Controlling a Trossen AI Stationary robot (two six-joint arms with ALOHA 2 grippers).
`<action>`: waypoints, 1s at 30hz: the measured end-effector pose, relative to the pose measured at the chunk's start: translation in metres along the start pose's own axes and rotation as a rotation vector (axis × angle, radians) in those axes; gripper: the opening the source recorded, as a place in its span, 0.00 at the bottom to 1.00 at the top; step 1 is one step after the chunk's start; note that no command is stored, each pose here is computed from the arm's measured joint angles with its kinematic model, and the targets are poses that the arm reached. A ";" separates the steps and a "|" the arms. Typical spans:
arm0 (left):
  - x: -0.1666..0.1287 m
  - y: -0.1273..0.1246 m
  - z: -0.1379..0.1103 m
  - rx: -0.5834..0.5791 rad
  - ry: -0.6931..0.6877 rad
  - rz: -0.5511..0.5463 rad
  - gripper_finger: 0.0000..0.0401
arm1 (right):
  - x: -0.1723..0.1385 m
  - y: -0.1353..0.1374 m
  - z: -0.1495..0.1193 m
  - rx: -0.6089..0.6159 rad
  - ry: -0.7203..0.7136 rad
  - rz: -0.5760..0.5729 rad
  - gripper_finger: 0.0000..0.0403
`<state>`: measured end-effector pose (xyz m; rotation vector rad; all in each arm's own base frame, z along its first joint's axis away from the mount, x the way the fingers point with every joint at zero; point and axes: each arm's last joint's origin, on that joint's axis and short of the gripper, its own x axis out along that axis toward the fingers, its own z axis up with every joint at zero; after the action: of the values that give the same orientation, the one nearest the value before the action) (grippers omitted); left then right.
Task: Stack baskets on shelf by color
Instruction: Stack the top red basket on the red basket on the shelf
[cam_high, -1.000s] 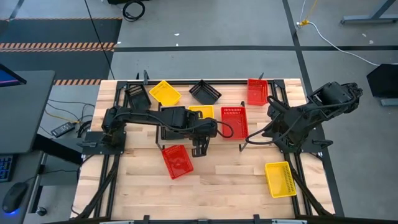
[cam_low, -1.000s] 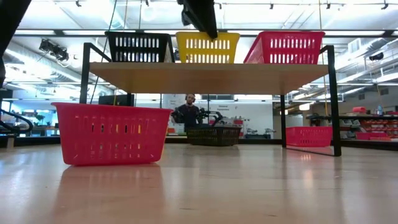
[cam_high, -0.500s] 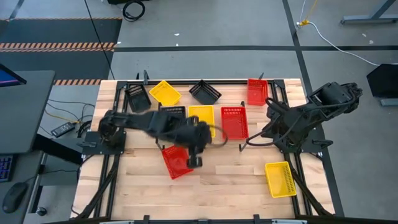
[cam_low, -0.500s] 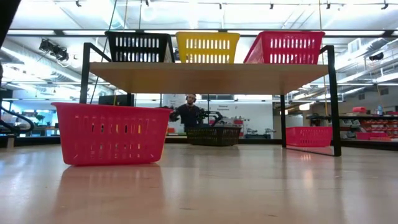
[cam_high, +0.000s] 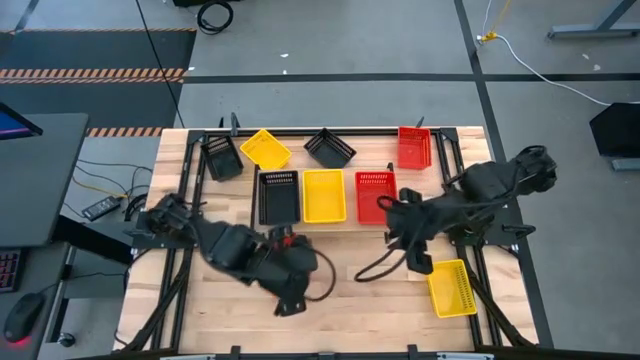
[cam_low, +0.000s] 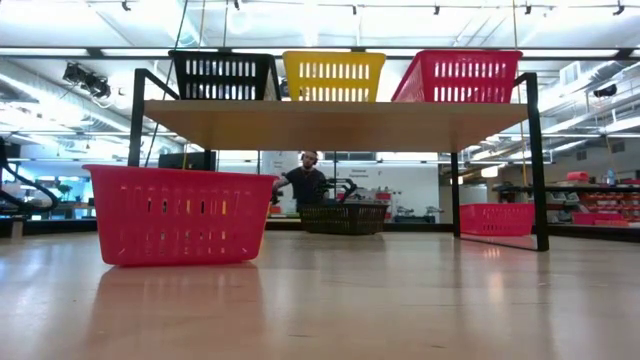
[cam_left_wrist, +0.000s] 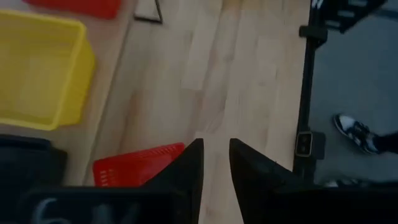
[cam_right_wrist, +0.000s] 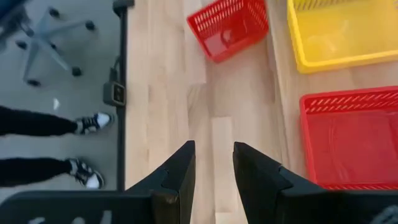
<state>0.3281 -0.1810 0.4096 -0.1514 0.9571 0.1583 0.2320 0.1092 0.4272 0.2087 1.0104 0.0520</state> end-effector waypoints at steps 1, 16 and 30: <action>-0.008 -0.002 -0.003 0.001 -0.020 0.008 0.21 | 0.000 -0.002 0.000 -0.001 0.003 -0.006 0.28; -0.077 0.095 0.011 -0.140 -0.210 0.244 0.21 | -0.058 -0.086 -0.017 0.074 -0.037 -0.304 0.28; -0.070 0.233 0.045 0.073 -0.048 0.284 0.17 | -0.075 -0.169 -0.012 0.291 -0.036 -0.518 0.28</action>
<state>0.2778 0.0507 0.4793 0.0563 0.9323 0.3866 0.1727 -0.0645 0.4502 0.2063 1.0083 -0.5706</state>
